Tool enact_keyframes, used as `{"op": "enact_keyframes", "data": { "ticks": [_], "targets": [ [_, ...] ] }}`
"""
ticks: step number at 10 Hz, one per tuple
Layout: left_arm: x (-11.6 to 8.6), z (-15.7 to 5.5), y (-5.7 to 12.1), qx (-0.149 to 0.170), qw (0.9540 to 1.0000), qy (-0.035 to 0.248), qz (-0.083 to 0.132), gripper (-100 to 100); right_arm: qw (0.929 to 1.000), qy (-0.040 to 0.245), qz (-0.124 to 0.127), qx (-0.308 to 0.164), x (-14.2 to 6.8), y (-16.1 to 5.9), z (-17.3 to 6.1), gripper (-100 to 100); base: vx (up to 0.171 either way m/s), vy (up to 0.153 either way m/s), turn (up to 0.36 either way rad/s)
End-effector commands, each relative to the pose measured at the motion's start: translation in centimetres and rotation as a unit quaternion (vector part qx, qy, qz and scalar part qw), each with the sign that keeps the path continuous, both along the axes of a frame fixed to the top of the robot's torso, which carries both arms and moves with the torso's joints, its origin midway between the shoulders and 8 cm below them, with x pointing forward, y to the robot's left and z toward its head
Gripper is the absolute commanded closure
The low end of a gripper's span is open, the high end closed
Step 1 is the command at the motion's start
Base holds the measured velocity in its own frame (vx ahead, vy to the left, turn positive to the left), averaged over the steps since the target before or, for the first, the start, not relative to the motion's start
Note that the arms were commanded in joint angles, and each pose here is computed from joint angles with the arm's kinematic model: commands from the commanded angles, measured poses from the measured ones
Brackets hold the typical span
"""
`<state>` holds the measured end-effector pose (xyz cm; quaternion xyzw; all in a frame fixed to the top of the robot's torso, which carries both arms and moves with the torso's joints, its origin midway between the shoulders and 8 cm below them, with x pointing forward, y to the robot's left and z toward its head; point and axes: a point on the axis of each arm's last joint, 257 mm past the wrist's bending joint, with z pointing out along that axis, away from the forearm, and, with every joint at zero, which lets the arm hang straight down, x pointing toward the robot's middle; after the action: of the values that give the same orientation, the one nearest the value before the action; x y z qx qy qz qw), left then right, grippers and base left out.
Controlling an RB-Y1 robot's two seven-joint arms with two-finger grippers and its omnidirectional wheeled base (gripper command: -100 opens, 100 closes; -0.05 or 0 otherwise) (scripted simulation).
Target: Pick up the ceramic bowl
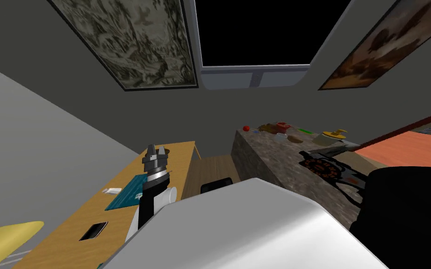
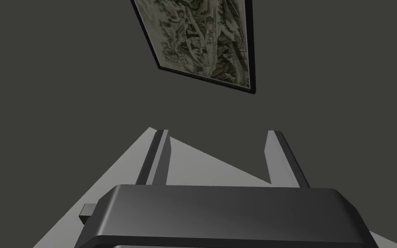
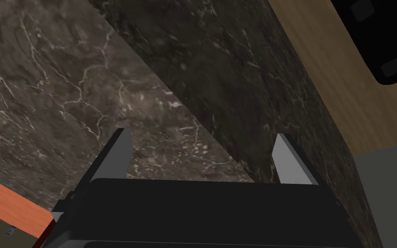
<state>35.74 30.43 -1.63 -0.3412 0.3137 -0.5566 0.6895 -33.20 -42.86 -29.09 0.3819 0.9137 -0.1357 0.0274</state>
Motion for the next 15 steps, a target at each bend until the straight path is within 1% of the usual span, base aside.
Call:
{"op": "enact_keyframes", "data": {
  "ticks": [1,2,3,5,6,7,8,9,10,11,14,15],
  "targets": [
    [0.0,0.0,0.0,0.0,1.0,0.0,0.0,0,0.9995,0.029,0.015,-0.004,-1.5,-0.4,1.2,-100,0.015,-0.111,0.422],
    [0.0,0.0,0.0,0.0,1.0,0.0,0.0,0,0.9987,0.044,0.025,-0.006,-2.1,-0.6,1.9,-100,0.022,-0.145,0.393],
    [0.0,0.0,0.0,0.0,1.0,0.0,0.0,0,0.9987,0.044,0.025,-0.006,-2.1,-0.6,1.9,-100,0.012,-0.121,0.279],
    [0.0,0.0,0.0,0.0,1.0,0.0,0.0,0,0.9969,0.064,0.045,-0.007,-2.6,-0.9,2.6,-100,0.005,-0.109,0.38],
    [0.0,0.0,0.0,0.0,1.0,0.0,0.0,0,0.9961,0.068,0.055,-0.006,-2.5,-1.1,2.7,-100,-0.006,-0.137,0.375],
    [0.0,0.0,0.0,0.0,1.0,0.0,0.0,0,0.9955,0.069,0.064,-0.005,-2.1,-1.1,2.5,-100,-0.013,-0.139,0.276],
    [0.0,0.0,0.0,0.0,1.0,0.0,0.0,0,0.9952,0.058,0.079,0.002,-0.7,-0.9,1.7,-100,-0.009,-0.146,0.344],
    [0.0,0.0,0.0,0.0,1.0,0.0,0.0,0,0.9955,0.063,0.07,-0.002,-1.5,-1.1,2.2,-100,-0.001,-0.069,0.085],
    [0.0,0.0,0.0,0.0,1.0,0.0,0.0,0,0.9954,0.062,0.072,-0.001,-1.3,-1.2,2.1,0,0.007,-0.003,-0.02],
    [0.0,0.0,0.0,0.0,1.0,0.0,0.0,0,0.9956,0.061,0.072,-0.002,-1.6,-1.3,1.4,-100,0.0,0.0,0.0],
    [0.0,0.0,0.0,0.0,1.0,0.0,0.0,0,0.9958,0.059,0.07,-0.002,-2.0,-1.6,-0.1,-100,-0.004,0.004,0.013],
    [0.0,0.0,0.0,0.0,1.0,0.0,0.0,0,0.9958,0.059,0.071,-0.002,-1.9,-1.6,0.2,-100,0.0,0.0,0.0]
  ]
}}
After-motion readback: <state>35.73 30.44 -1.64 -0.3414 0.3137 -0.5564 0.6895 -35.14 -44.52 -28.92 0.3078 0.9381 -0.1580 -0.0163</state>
